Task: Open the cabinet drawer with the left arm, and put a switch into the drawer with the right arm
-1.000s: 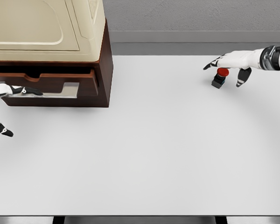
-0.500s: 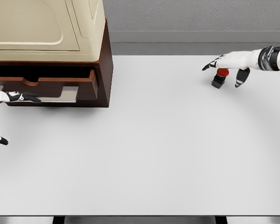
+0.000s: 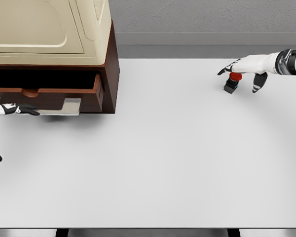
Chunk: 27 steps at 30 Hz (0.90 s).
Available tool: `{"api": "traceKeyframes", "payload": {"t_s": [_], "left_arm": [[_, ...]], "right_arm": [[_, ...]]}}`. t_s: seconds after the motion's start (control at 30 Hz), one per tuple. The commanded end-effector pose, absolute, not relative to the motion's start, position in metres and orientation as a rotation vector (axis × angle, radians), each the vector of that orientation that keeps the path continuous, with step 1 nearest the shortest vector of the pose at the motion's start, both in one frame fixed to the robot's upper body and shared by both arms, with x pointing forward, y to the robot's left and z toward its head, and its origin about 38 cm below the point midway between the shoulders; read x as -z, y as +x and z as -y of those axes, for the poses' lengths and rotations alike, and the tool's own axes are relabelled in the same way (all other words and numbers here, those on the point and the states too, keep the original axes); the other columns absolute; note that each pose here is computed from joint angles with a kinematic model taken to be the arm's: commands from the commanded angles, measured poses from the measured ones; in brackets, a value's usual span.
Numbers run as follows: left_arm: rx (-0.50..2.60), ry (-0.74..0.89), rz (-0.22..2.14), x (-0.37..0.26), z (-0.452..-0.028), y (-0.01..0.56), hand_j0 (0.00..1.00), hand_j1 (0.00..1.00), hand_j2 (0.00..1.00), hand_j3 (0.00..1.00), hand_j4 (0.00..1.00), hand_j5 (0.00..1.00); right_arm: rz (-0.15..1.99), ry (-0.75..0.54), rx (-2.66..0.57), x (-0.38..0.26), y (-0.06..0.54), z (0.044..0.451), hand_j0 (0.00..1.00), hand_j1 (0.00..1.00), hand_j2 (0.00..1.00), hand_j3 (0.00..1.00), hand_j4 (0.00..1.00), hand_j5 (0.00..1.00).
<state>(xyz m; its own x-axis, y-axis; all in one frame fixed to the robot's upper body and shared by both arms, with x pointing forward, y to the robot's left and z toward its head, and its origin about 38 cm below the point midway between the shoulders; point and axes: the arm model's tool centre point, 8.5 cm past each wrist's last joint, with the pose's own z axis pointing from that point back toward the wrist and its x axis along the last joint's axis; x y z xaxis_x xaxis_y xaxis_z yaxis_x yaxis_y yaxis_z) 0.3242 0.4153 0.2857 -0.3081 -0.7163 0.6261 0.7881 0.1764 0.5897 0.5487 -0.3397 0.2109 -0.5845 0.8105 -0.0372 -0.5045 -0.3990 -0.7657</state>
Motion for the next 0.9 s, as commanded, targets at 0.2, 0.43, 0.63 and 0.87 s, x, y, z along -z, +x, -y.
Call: {"api": "traceKeyframes", "payload": {"t_s": [0.2, 0.43, 0.63, 0.87], "left_arm": [[1.524, -0.059, 1.135, -0.288, -0.427, 0.316, 1.0, 1.0, 1.0, 1.0, 1.0, 1.0], [1.52, -0.061, 1.135, -0.288, -0.43, 0.312, 1.0, 1.0, 1.0, 1.0, 1.0, 1.0], [1.523, -0.064, 1.138, -0.288, -0.432, 0.309, 1.0, 1.0, 1.0, 1.0, 1.0, 1.0], [1.524, -0.073, 1.163, -0.291, -0.436, 0.303, 1.0, 1.0, 1.0, 1.0, 1.0, 1.0]], "right_arm": [[0.949, -0.518, -2.046, -0.212, 0.551, 0.331, 1.0, 1.0, 1.0, 1.0, 1.0, 1.0], [0.951, -0.515, -2.048, -0.212, 0.552, 0.329, 1.0, 1.0, 1.0, 1.0, 1.0, 1.0], [0.946, -0.515, -2.048, -0.211, 0.552, 0.328, 1.0, 1.0, 1.0, 1.0, 1.0, 1.0], [0.94, -0.512, -2.058, -0.208, 0.553, 0.324, 1.0, 1.0, 1.0, 1.0, 1.0, 1.0]]}}
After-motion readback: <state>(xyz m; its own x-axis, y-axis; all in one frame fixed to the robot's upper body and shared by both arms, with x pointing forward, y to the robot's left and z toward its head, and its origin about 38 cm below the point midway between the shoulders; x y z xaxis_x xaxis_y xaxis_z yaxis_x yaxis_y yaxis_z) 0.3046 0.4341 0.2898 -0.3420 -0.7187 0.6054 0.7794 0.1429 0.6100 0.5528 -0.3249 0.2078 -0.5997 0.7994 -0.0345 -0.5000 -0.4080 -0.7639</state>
